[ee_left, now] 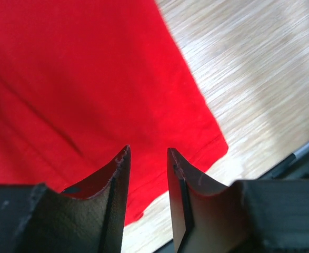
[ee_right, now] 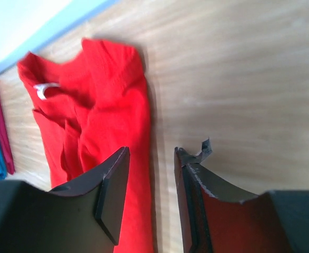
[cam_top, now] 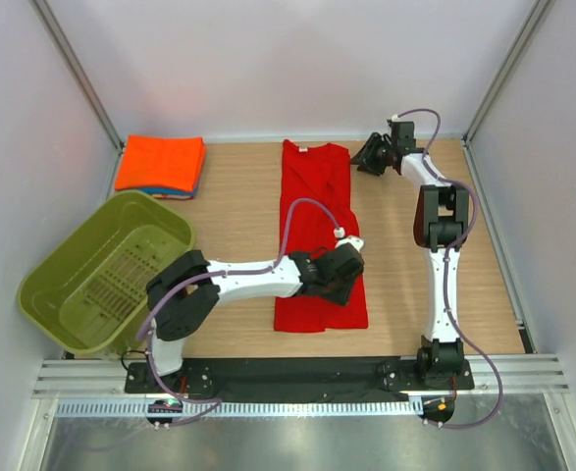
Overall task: Fold and stack the t-shirts
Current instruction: Fold the tshirt
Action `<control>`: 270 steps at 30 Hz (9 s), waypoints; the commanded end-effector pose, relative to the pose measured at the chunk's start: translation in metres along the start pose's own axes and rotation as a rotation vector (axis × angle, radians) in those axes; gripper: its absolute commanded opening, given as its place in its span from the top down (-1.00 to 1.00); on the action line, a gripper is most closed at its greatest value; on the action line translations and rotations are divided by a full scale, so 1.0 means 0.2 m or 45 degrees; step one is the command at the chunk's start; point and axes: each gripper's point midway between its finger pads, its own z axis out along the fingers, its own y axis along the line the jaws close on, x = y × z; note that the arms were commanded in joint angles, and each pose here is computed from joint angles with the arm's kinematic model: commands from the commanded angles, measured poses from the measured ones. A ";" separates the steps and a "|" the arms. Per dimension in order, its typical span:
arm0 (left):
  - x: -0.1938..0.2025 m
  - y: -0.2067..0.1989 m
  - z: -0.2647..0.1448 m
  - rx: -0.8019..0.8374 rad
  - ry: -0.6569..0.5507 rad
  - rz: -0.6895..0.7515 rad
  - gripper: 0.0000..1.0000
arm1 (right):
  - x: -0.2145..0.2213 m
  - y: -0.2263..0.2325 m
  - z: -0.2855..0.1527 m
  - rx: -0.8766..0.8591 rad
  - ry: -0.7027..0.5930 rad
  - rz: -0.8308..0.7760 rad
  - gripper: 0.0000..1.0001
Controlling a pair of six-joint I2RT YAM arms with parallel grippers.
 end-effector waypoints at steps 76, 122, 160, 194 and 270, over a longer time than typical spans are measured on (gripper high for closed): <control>-0.25 0.28 -0.51 -0.223 -0.048 -0.093 0.04 | 0.07 0.02 -0.70 0.371 0.068 0.101 0.01; 0.66 0.62 -0.33 -0.063 0.302 -0.654 0.99 | 1.96 -0.11 -1.54 0.527 0.471 -0.097 0.09; 0.59 0.66 -0.48 -0.175 0.182 -0.579 0.07 | 0.28 0.61 -0.38 0.315 -0.082 -0.516 0.24; 0.44 0.60 -0.45 -0.162 0.185 -0.509 0.08 | 0.11 0.47 -0.11 0.305 -0.116 -0.559 0.28; 0.46 0.63 -0.47 -0.187 0.157 -0.537 0.10 | 0.52 0.91 -0.04 -0.127 0.039 -0.355 0.98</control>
